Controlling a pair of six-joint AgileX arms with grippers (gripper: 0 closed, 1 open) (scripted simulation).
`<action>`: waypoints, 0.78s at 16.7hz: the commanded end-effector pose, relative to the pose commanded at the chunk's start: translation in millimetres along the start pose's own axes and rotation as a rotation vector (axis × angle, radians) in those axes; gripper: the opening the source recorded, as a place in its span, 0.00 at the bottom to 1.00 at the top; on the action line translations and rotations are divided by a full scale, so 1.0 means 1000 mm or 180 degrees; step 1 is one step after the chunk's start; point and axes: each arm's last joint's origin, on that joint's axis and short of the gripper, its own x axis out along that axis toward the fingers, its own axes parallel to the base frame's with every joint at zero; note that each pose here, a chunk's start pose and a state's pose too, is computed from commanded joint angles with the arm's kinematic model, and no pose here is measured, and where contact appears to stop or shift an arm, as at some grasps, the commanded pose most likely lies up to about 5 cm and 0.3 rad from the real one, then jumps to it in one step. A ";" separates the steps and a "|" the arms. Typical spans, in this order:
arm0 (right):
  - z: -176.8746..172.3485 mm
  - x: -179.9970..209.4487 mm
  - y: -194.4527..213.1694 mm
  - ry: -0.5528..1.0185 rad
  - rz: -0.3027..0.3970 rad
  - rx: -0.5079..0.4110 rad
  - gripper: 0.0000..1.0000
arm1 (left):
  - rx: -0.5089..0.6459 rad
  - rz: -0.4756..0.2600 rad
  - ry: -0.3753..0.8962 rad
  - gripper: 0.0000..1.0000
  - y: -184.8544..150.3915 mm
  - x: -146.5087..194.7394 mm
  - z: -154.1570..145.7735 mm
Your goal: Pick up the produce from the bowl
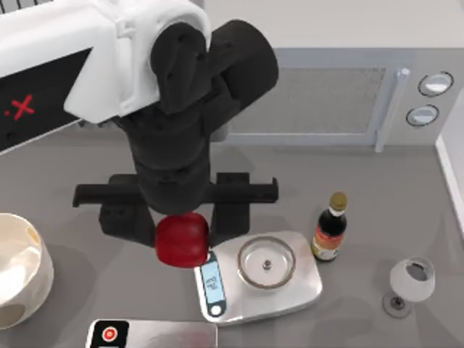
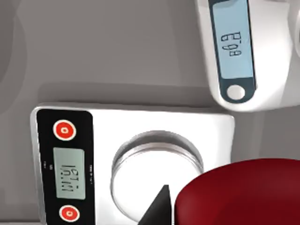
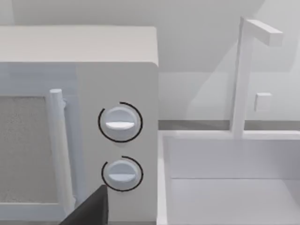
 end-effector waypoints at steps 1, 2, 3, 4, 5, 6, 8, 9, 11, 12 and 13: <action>0.000 0.000 0.000 0.0000 0.0000 0.0000 1.00 | 0.0004 -0.0001 0.0000 0.00 0.000 0.001 0.000; 0.000 0.000 0.000 0.0000 0.0000 0.0000 1.00 | 0.0024 -0.0011 -0.0001 0.00 -0.002 0.003 0.000; 0.000 0.000 0.000 0.0000 0.0000 0.0000 1.00 | 0.0057 -0.0031 -0.0005 0.00 -0.005 0.008 -0.001; 0.000 0.000 0.000 0.0000 0.0000 0.0000 1.00 | 0.0100 -0.0057 -0.0008 0.00 -0.008 0.013 -0.002; 0.000 0.000 0.000 0.0000 0.0000 0.0000 1.00 | 0.0145 -0.0084 -0.0008 0.00 -0.010 0.020 -0.004; 0.000 0.000 0.000 0.0000 0.0000 0.0000 1.00 | 0.0185 -0.0106 -0.0005 0.00 -0.011 0.027 -0.006; 0.000 0.000 0.000 0.0000 0.0000 0.0000 1.00 | 0.0232 -0.0126 0.0005 0.00 -0.011 0.043 -0.009; 0.000 0.000 0.000 0.0000 0.0000 0.0000 1.00 | 0.0231 -0.0120 0.0011 0.00 -0.009 0.053 -0.010; 0.000 0.000 0.000 0.0000 0.0000 0.0000 1.00 | 0.0184 -0.0083 0.0023 0.00 -0.005 0.075 -0.008; 0.000 0.000 0.000 0.0000 0.0000 0.0000 1.00 | 0.0143 -0.0058 0.0023 0.00 -0.003 0.086 -0.007; 0.000 0.000 0.000 0.0000 0.0000 0.0000 1.00 | 0.0095 -0.0032 0.0021 0.00 -0.002 0.096 -0.005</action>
